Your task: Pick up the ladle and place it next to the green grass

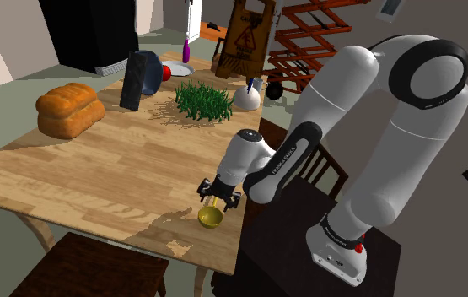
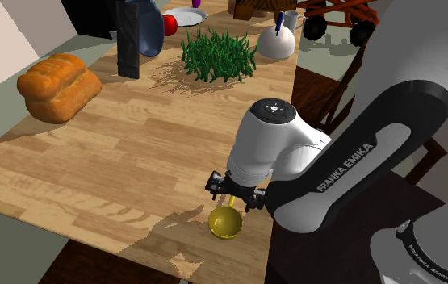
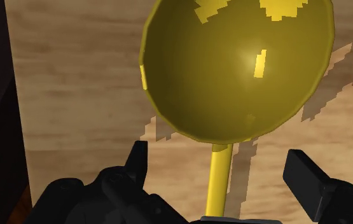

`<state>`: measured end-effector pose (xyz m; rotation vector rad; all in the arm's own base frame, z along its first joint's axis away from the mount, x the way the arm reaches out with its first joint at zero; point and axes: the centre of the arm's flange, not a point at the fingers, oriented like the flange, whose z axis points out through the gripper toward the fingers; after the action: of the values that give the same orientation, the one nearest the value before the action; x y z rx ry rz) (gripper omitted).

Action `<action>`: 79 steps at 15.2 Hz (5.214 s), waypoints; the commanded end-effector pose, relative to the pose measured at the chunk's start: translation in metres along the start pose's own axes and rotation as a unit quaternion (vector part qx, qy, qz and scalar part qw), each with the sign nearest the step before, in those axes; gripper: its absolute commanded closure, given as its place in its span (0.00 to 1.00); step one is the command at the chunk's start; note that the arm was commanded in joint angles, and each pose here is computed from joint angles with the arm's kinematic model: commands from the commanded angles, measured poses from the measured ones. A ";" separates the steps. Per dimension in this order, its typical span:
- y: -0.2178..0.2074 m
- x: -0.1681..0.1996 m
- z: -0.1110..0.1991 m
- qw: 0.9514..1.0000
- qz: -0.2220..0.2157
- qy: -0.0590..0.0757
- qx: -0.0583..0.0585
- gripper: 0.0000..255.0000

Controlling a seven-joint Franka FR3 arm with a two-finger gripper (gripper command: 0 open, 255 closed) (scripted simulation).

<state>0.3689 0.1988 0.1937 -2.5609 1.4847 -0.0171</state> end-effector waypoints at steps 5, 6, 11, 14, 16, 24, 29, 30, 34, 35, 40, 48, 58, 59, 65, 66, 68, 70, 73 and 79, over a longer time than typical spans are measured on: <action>0.000 0.000 0.000 1.000 0.000 0.000 0.000 1.00; 0.000 0.000 0.000 1.000 0.000 0.000 0.000 1.00; -0.001 0.000 -0.005 1.000 0.000 0.000 0.000 1.00; -0.003 -0.002 -0.021 1.000 0.000 0.000 0.000 1.00; -0.005 -0.003 -0.031 1.000 0.000 0.000 0.000 1.00; -0.012 -0.006 -0.073 1.000 0.000 0.000 0.000 1.00; -0.016 -0.008 -0.099 1.000 0.000 0.000 0.000 1.00; -0.017 -0.009 -0.104 1.000 0.000 0.000 0.000 1.00; -0.021 -0.010 -0.125 1.000 0.000 0.000 0.000 1.00; -0.021 -0.011 -0.130 1.000 0.000 0.000 0.000 1.00; -0.026 -0.013 -0.156 1.000 0.000 0.000 0.000 1.00; -0.032 -0.016 -0.197 1.000 0.000 0.000 0.000 1.00; -0.068 0.025 -0.223 1.000 0.000 0.000 0.000 1.00; -0.075 0.035 -0.222 1.000 0.000 0.000 0.000 1.00; -0.121 0.100 -0.220 1.000 0.000 0.000 0.000 1.00; -0.129 0.111 -0.220 1.000 0.000 0.000 0.000 1.00; -0.144 0.132 -0.219 1.000 0.000 0.000 0.000 1.00; -0.160 0.153 -0.218 1.000 0.000 0.000 0.000 1.00; -0.183 0.186 -0.217 1.000 0.000 0.000 0.000 1.00; -0.228 0.250 -0.215 1.000 0.000 0.000 0.000 1.00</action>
<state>0.6580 0.0692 0.4224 -2.5600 1.4834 -0.0175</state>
